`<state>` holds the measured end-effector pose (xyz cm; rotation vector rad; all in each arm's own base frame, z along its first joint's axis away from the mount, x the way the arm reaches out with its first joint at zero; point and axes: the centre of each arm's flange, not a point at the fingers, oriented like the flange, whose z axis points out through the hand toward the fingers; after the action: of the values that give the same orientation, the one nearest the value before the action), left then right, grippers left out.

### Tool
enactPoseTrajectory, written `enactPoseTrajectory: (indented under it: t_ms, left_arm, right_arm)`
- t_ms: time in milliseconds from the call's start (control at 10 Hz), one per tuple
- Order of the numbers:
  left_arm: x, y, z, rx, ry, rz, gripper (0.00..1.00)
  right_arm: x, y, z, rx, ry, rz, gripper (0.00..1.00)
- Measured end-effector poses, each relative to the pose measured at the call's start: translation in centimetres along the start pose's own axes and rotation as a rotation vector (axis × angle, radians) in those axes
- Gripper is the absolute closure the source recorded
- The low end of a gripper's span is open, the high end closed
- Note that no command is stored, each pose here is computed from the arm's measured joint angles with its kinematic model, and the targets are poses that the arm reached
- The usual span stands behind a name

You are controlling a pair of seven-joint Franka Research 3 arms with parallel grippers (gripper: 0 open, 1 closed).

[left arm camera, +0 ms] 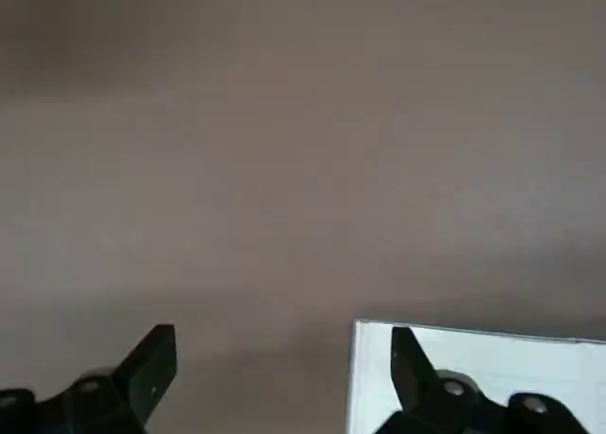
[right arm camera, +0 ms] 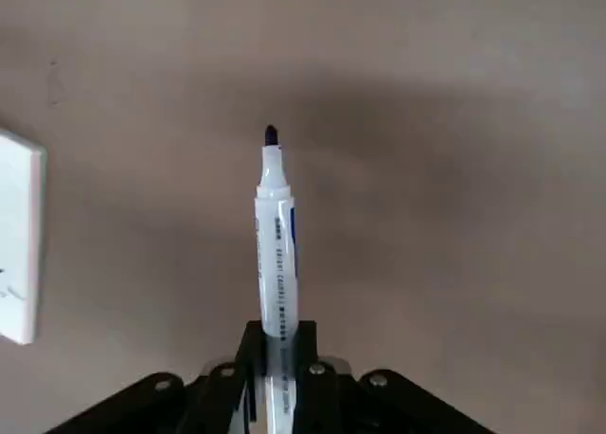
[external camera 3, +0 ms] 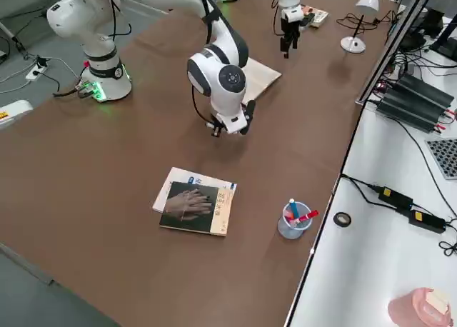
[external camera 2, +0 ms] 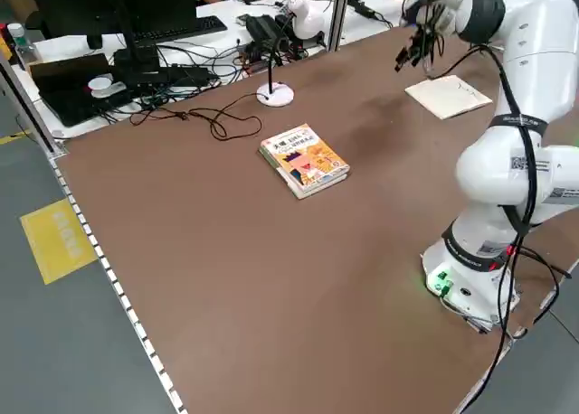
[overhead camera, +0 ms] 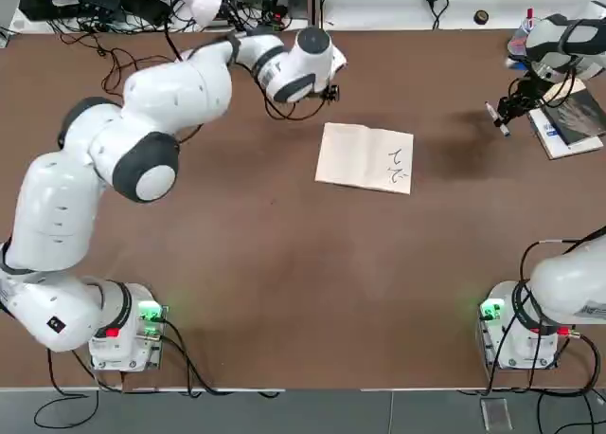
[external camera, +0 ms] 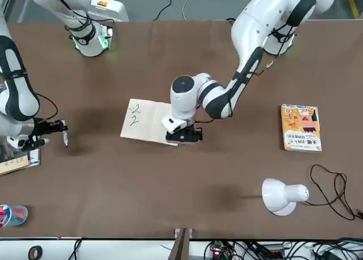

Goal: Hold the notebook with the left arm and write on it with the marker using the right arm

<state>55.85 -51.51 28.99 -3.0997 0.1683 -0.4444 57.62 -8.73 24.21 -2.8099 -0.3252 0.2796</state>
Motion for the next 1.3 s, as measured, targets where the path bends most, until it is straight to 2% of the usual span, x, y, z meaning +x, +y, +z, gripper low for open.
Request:
enactPoseTrajectory:
  t_ms: [400, 700, 1000, 1200, 1300]
  left_arm:
    - [4.0, -4.9, -7.4, -0.020, -0.053, -0.010, 0.00]
    - [5.3, -7.8, -10.6, 0.000, -0.074, -0.015, 0.00]
    - [5.5, -10.6, -12.8, -0.004, -0.089, -0.009, 0.00]
    - [5.5, -13.2, -14.2, -0.007, -0.097, 0.003, 0.00]
    - [5.5, -14.6, -14.8, -0.008, -0.101, 0.009, 0.00]
  right_arm:
    - [-0.1, 1.6, 1.3, -0.013, 0.005, 0.015, 0.83]
    - [0.1, 1.5, 1.5, -0.016, 0.008, 0.011, 0.80]
    - [0.2, 1.5, 1.4, -0.019, 0.011, 0.010, 0.59]
    - [0.2, 1.5, 1.4, -0.019, 0.012, 0.010, 0.41]
    - [0.2, 1.6, 1.4, -0.019, 0.012, 0.010, 0.39]
